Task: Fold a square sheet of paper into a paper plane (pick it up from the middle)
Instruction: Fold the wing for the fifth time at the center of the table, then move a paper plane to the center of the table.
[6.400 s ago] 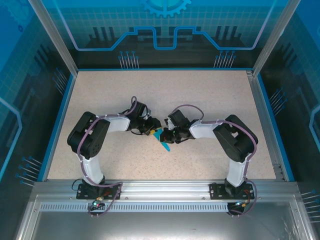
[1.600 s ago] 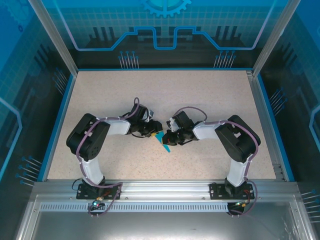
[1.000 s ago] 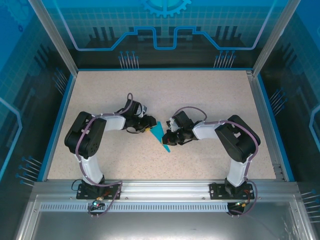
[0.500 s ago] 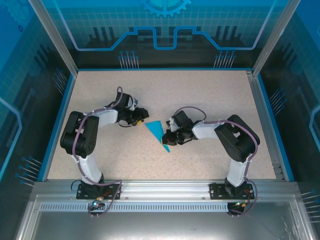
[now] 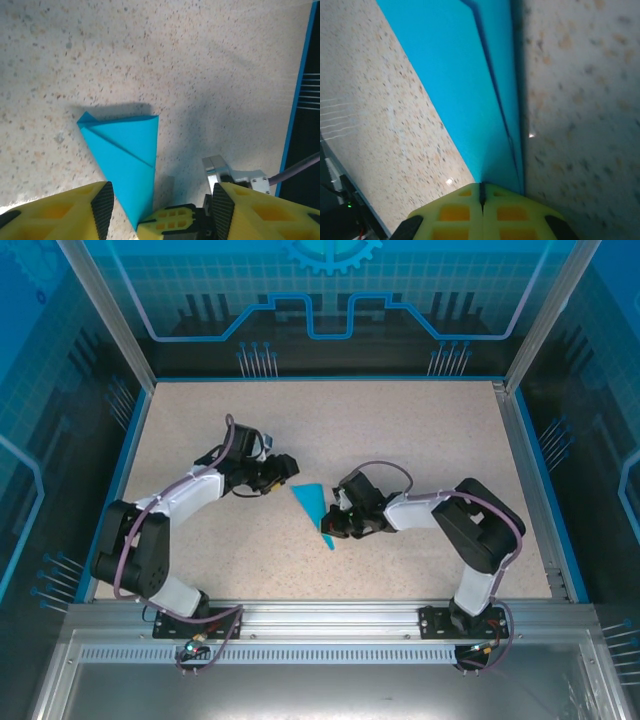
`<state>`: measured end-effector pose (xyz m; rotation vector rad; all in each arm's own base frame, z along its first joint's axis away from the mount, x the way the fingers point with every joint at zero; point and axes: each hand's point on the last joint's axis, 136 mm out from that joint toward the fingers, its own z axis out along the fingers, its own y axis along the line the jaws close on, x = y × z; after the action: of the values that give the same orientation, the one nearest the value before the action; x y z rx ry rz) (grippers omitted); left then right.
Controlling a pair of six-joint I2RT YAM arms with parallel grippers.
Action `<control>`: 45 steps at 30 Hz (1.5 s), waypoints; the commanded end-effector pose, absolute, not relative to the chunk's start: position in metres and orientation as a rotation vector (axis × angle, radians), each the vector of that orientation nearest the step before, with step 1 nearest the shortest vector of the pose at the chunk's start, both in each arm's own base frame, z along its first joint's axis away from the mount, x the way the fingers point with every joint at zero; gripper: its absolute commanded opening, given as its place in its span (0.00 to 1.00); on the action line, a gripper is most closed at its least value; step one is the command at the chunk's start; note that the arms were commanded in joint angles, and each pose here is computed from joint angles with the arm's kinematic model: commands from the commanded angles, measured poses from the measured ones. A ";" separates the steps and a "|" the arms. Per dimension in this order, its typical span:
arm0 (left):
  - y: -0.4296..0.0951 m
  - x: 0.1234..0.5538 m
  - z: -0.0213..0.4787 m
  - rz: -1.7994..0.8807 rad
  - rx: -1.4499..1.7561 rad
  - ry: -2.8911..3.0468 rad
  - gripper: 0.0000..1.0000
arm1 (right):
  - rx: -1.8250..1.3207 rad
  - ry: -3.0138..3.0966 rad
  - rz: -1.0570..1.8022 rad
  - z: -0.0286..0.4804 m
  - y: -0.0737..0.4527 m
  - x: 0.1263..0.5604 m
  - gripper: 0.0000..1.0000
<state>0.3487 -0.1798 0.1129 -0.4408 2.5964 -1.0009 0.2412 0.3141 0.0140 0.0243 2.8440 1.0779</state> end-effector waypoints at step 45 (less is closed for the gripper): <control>-0.217 0.290 0.069 -0.030 -0.549 2.986 0.92 | 0.114 2.702 0.771 0.039 0.219 0.259 0.60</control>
<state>0.2937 -0.2224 0.0695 -0.5135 2.9681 -0.1132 0.2609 0.2220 0.0456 0.1214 2.6872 0.7624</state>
